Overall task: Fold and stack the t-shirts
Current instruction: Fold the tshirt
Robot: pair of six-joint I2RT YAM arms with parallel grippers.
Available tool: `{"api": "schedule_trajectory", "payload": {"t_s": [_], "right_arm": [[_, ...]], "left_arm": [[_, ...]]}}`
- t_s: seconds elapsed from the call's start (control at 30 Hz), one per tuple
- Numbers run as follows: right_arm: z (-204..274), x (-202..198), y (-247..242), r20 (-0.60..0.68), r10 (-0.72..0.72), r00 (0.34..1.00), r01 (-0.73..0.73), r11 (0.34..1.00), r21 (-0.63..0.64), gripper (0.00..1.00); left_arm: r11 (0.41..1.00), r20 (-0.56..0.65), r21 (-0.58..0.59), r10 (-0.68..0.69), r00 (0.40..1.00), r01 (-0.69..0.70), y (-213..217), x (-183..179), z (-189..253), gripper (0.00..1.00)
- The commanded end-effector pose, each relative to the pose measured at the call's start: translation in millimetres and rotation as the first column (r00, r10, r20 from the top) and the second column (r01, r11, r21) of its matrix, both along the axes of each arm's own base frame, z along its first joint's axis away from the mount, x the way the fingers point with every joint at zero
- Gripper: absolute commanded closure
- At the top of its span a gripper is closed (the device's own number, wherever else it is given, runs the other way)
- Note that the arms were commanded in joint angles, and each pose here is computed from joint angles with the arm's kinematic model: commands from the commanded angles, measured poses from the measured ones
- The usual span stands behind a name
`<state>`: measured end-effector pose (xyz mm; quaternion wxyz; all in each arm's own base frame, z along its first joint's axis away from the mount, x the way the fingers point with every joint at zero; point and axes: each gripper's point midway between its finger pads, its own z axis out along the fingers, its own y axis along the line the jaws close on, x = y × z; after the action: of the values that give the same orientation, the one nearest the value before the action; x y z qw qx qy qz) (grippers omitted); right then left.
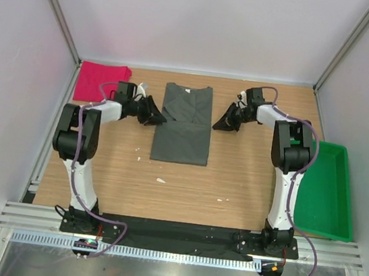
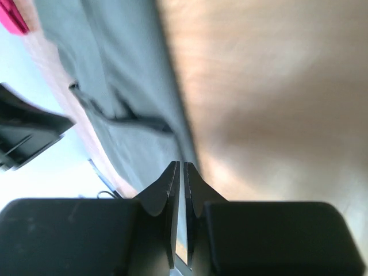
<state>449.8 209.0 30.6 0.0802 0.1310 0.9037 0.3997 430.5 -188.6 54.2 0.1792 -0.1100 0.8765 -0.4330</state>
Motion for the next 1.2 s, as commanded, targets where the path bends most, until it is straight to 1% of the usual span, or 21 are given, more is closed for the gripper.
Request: {"api": "schedule_trajectory", "payload": {"t_s": [0.0, 0.03, 0.1, 0.2, 0.23, 0.27, 0.3, 0.33, 0.37, 0.43, 0.57, 0.6, 0.67, 0.77, 0.83, 0.97, 1.0, 1.03, 1.07, 1.1, 1.17], "right_arm": [[66.6, -21.1, 8.6, 0.131, 0.087, 0.988, -0.080, 0.995, -0.059, 0.87], [70.4, -28.0, 12.2, 0.134, 0.095, 0.986, -0.088, 0.994, -0.059, 0.86], [82.5, -51.8, 32.0, 0.145, 0.133, 0.981, -0.129, 0.991, -0.037, 0.85], [78.5, -76.1, 54.9, 0.142, 0.176, 0.974, -0.175, 0.984, -0.018, 0.85], [71.8, -91.9, 69.6, 0.130, 0.200, 0.971, -0.202, 0.979, -0.004, 0.85], [74.2, -94.0, 76.0, 0.146, 0.215, 0.966, -0.218, 0.976, 0.002, 0.85], [62.1, -106.5, 77.7, 0.098, 0.211, 0.972, -0.214, 0.977, 0.014, 0.85], [67.6, -109.1, 86.9, 0.136, 0.220, 0.966, -0.229, 0.972, 0.053, 0.85], [65.2, -113.3, 88.2, 0.135, 0.219, 0.966, -0.229, 0.971, 0.067, 0.85], [49.5, -125.4, 84.0, 0.102, 0.222, 0.970, -0.230, 0.970, 0.075, 0.86], [24.8, -149.5, 71.0, 0.066, 0.253, 0.965, -0.256, 0.965, 0.053, 0.86], [12.7, -160.4, 64.2, 0.041, 0.261, 0.964, -0.263, 0.964, 0.039, 0.86], [-1.7, -174.6, 52.3, 0.004, 0.256, 0.967, -0.256, 0.966, 0.019, 0.86], [-4.5, -188.9, 38.1, 0.007, 0.252, 0.968, -0.252, 0.967, -0.024, 0.86], [-1.8, -199.2, 30.3, 0.007, 0.251, 0.968, -0.251, 0.967, -0.051, 0.85], [5.2, -220.0, 10.5, -0.002, 0.228, 0.974, -0.227, 0.968, -0.107, 0.79], [12.9, -220.3, 7.4, 0.027, 0.220, 0.975, -0.215, 0.968, -0.126, 0.77], [15.0, -222.4, 5.0, 0.026, 0.209, 0.978, -0.204, 0.970, -0.134, 0.76], [15.1, -227.2, 2.7, 0.011, 0.180, 0.984, -0.177, 0.975, -0.137, 0.73], [15.3, -225.1, -0.4, 0.014, 0.141, 0.990, -0.137, 0.979, -0.151, 0.65], [25.2, -216.1, 3.2, 0.073, 0.079, 0.994, -0.070, 0.991, -0.116, 0.60]], "left_arm": [[0.994, 0.145, -0.051, -0.087, 0.986, 0.096, -27.9, -24.8, 80.6, 0.66], [0.994, 0.178, -0.050, -0.089, 0.980, 0.099, -30.9, -32.1, 97.7, 0.65], [0.992, 0.173, -0.052, -0.103, 0.979, 0.113, -43.2, -46.8, 101.0, 0.65], [0.986, 0.161, -0.070, -0.140, 0.977, 0.153, -62.3, -68.8, 93.8, 0.66], [0.985, 0.118, -0.074, -0.150, 0.982, 0.159, -66.4, -82.4, 79.2, 0.68], [0.985, 0.113, -0.082, -0.144, 0.983, 0.154, -68.2, -85.5, 73.9, 0.68], [0.986, 0.087, -0.096, -0.131, 0.988, 0.139, -67.4, -90.9, 64.5, 0.69], [0.983, 0.128, -0.123, -0.118, 0.985, 0.133, -69.5, -87.2, 64.3, 0.70], [0.985, 0.062, -0.133, -0.100, 0.993, 0.108, -66.3, -96.5, 44.0, 0.71], [0.986, 0.049, -0.127, -0.106, 0.993, 0.111, -65.4, -99.3, 28.6, 0.73], [0.990, -0.032, -0.056, -0.133, 0.991, 0.131, -55.5, -118.8, -15.7, 0.75], [0.989, -0.063, -0.006, -0.146, 0.987, 0.146, -48.4, -127.1, -29.7, 0.78], [0.984, -0.078, 0.037, -0.169, 0.983, 0.172, -41.2, -139.1, -40.5, 0.78], [0.980, -0.062, 0.065, -0.183, 0.981, 0.186, -34.4, -151.2, -27.8, 0.77], [0.980, -0.030, 0.092, -0.172, 0.985, 0.174, -27.0, -161.2, -7.7, 0.65], [0.984, 0.043, 0.106, -0.151, 0.988, 0.145, -17.7, -177.5, 38.6, 0.56], [0.983, 0.022, 0.120, -0.140, 0.990, 0.136, -12.9, -186.4, 43.0, 0.52], [0.986, 0.079, 0.140, -0.106, 0.991, 0.094, -6.8, -186.2, 60.7, 0.48], [0.985, 0.082, 0.164, -0.072, 0.994, 0.058, -0.5, -187.5, 63.9, 0.42], [0.980, 0.047, 0.196, -0.031, 0.998, 0.021, 8.4, -195.0, 61.4, 0.24], [0.974, 0.041, 0.208, 0.082, 0.996, -0.089, 21.4, -198.0, 64.4, 0.19]]}}
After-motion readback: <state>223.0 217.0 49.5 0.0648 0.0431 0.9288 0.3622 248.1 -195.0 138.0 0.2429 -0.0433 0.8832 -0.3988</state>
